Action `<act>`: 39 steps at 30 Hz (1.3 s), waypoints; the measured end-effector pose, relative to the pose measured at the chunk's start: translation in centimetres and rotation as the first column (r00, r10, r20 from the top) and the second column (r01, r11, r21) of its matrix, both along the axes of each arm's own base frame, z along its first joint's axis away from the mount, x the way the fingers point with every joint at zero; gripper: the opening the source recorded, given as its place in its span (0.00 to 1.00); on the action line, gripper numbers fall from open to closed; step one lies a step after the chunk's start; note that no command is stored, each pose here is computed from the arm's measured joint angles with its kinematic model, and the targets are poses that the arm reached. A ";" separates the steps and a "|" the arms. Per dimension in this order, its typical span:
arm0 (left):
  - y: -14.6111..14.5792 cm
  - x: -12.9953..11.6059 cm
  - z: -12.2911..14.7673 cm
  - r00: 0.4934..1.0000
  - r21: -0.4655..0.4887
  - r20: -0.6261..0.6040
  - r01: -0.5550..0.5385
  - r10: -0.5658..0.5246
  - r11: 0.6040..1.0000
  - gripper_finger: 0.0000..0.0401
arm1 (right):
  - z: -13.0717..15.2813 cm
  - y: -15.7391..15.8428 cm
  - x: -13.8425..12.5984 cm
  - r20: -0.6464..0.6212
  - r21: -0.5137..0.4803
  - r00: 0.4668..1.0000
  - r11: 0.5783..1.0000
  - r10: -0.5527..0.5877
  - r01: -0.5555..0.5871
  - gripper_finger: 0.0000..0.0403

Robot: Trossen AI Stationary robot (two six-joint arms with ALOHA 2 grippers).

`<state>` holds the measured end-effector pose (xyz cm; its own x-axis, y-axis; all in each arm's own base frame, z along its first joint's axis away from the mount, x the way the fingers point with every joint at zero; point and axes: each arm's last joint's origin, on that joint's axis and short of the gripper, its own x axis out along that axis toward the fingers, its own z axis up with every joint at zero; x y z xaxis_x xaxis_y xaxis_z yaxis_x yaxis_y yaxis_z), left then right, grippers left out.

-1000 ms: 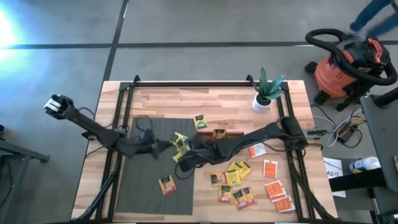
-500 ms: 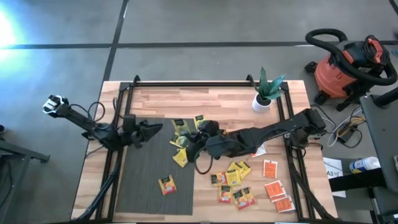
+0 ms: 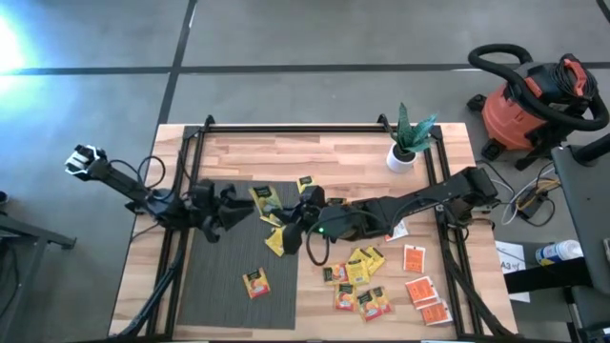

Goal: Pick & Place Tea
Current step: Put the yellow tea bag into the middle section of the wooden organizer

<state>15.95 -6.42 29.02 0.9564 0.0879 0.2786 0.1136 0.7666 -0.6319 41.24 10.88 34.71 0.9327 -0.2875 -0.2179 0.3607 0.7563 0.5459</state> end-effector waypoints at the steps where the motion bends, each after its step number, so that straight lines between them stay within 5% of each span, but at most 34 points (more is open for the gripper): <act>1: -0.1 0.2 0.1 1.000 0.005 -0.002 0.004 -0.004 1.000 0.34 | 0.0 0.0 0.0 0.000 0.001 1.000 1.000 0.002 -0.002 0.03; 12: -1.0 1.8 -0.2 0.998 0.041 -0.054 0.023 -0.020 0.999 0.32 | 0.2 0.4 0.0 0.017 0.010 1.000 1.000 0.025 -0.025 0.03; 28: -1.2 2.4 0.2 0.998 0.065 -0.063 0.014 -0.010 0.998 0.02 | -0.1 0.5 0.0 0.003 0.010 0.999 0.999 0.042 -0.042 0.04; 39: -1.3 2.5 -0.7 0.988 0.117 -0.153 0.021 -0.003 0.993 0.02 | -0.9 0.4 -0.7 -0.173 -0.010 0.980 0.994 0.102 -0.105 0.32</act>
<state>18.50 -7.73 28.30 0.9892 0.0510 0.1373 0.0328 0.8362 -0.5475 40.54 11.32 33.80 0.9066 -0.1972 -0.3732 0.3674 0.8038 0.4679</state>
